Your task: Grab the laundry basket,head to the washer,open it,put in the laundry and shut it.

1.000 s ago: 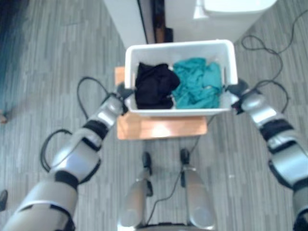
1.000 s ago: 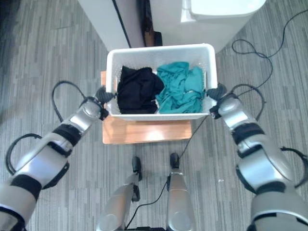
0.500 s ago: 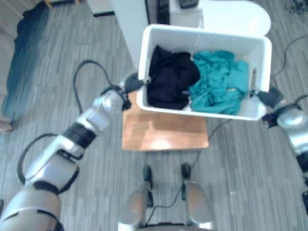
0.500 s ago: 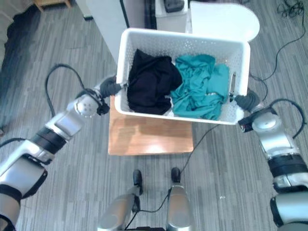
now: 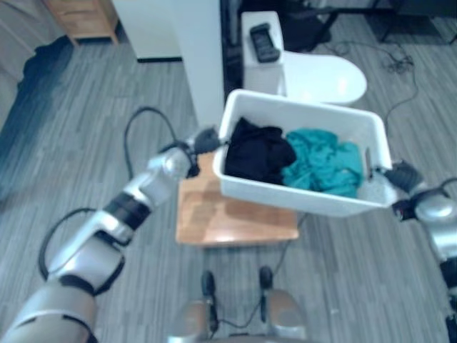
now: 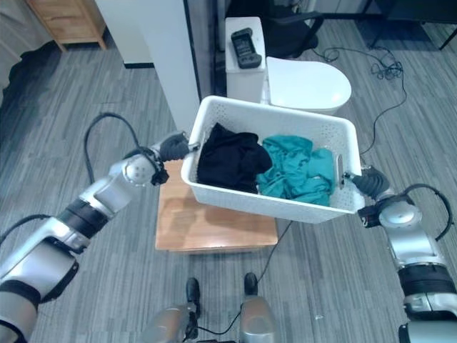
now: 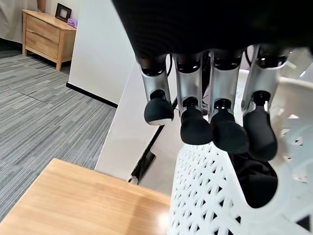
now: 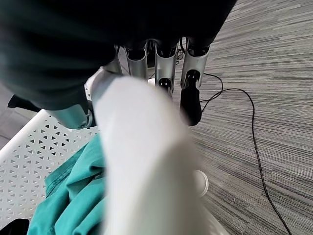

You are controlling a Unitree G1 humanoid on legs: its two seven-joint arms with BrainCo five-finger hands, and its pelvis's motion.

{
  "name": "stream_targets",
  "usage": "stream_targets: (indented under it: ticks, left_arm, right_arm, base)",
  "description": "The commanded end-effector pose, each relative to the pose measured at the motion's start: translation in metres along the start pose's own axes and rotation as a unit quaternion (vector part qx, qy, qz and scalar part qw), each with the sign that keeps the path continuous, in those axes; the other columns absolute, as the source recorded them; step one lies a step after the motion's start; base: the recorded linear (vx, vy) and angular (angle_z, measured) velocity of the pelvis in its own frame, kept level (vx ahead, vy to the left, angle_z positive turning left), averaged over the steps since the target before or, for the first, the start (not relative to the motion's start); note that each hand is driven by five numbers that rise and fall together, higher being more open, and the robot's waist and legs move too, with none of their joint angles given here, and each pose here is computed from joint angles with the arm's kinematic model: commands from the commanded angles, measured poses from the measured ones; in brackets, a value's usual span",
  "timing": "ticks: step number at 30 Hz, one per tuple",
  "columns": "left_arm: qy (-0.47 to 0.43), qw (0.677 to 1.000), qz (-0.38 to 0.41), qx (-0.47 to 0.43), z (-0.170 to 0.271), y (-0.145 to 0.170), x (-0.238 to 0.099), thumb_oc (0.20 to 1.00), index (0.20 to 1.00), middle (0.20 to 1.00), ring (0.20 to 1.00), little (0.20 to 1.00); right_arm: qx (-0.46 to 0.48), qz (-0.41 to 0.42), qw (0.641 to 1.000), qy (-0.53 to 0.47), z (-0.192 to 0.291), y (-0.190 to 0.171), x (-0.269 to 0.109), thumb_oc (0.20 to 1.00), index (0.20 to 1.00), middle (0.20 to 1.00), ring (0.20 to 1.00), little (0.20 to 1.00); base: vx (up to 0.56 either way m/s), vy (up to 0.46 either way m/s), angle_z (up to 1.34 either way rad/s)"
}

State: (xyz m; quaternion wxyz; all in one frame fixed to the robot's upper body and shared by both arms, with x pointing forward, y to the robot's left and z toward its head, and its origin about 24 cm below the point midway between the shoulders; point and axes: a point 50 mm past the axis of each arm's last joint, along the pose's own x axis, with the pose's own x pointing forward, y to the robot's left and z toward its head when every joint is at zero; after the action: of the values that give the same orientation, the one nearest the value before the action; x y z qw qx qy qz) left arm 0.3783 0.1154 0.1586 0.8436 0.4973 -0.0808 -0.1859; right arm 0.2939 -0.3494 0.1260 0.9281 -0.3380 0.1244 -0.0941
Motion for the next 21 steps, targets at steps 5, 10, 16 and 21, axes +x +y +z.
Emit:
stream_targets:
  ticks: [5, 10, 16, 21]
  left_arm:
    - [-0.073, 0.997, -0.011, -0.009, 0.059, -0.032, 0.032, 0.2, 0.2, 0.2, 0.2, 0.2]
    - [-0.066, 0.998, 0.004, -0.023, 0.061, -0.025, 0.036, 0.2, 0.2, 0.2, 0.2, 0.2]
    - [-0.05, 0.998, 0.024, -0.023, 0.054, -0.013, 0.038, 0.2, 0.2, 0.2, 0.2, 0.2]
    - [-0.021, 0.998, 0.047, -0.027, 0.042, -0.002, 0.041, 0.2, 0.2, 0.2, 0.2, 0.2]
  right_arm:
    - [0.027, -0.054, 0.997, -0.046, 0.007, -0.011, -0.005, 0.2, 0.2, 0.2, 0.2, 0.2]
    - [0.036, -0.044, 0.996, -0.069, 0.018, 0.003, -0.001, 0.2, 0.2, 0.2, 0.2, 0.2]
    - [0.028, -0.016, 0.995, -0.094, 0.04, 0.022, 0.011, 0.2, 0.2, 0.2, 0.2, 0.2]
    - [0.026, 0.007, 0.993, -0.112, 0.066, 0.04, 0.027, 0.2, 0.2, 0.2, 0.2, 0.2]
  base:
    - [-0.19, 0.21, -0.04]
    - [-0.26, 0.237, -0.67]
    - [-0.14, 0.052, -1.08]
    - [-0.26, -0.095, -1.36]
